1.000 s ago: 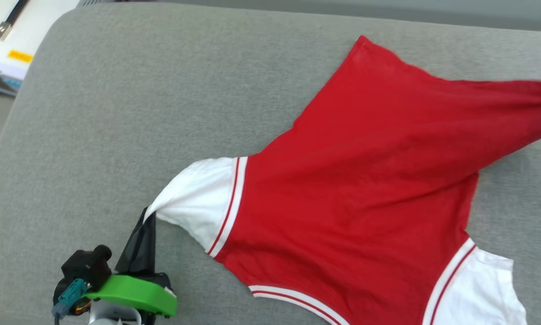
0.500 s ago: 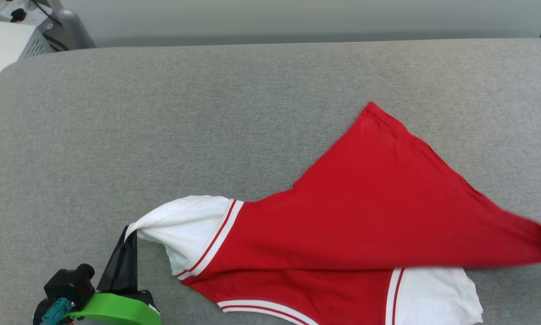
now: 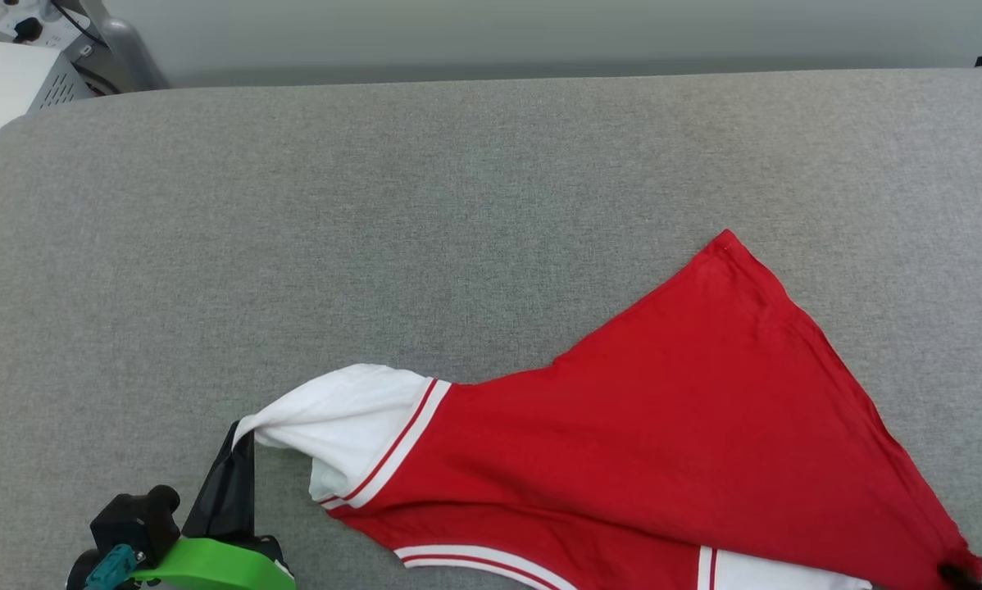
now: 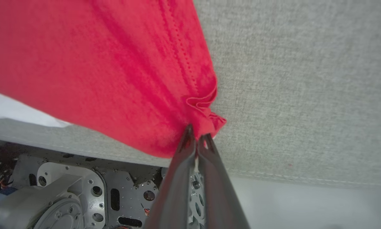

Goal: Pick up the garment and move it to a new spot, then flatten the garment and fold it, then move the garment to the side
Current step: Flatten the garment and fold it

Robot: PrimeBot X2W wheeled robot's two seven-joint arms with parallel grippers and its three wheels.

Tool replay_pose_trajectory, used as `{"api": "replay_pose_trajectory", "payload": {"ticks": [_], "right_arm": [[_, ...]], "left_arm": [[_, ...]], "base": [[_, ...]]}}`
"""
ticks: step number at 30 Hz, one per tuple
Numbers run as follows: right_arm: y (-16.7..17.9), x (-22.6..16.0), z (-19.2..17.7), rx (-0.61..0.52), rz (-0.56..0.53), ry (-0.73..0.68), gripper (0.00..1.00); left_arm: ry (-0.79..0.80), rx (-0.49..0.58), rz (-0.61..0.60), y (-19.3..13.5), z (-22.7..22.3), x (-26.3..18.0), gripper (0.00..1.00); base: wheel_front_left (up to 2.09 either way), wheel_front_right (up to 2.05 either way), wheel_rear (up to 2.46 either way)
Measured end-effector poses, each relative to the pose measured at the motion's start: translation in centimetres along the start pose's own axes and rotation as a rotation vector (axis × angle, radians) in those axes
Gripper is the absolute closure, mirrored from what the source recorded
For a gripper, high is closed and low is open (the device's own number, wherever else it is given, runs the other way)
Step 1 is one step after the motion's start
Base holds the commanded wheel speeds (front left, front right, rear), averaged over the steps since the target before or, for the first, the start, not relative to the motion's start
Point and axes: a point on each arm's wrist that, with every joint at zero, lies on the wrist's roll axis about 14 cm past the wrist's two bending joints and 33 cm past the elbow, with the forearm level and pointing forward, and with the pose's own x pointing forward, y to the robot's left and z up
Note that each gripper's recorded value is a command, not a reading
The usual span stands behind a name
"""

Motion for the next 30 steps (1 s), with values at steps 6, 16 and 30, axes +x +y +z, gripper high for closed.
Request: {"api": "replay_pose_trajectory", "payload": {"ticks": [6,16,30], "right_arm": [[-0.6,-1.4,4.5,-0.032,-0.036,-0.163,0.00],[1.8,-6.9,17.4,-0.232,-0.041,-0.547,0.00],[7.6,-0.7,24.2,-0.440,0.062,-0.379,0.00]], "left_arm": [[-0.002,0.004,0.000,0.1,0.1,-0.2,1.00],[-0.015,0.005,-0.011,-0.4,0.5,-0.5,1.00],[-0.032,0.011,-0.033,-1.0,1.1,1.0,1.00]], "base": [[0.00,0.00,0.00],[0.00,0.00,0.00],[0.00,0.00,0.00]]}}
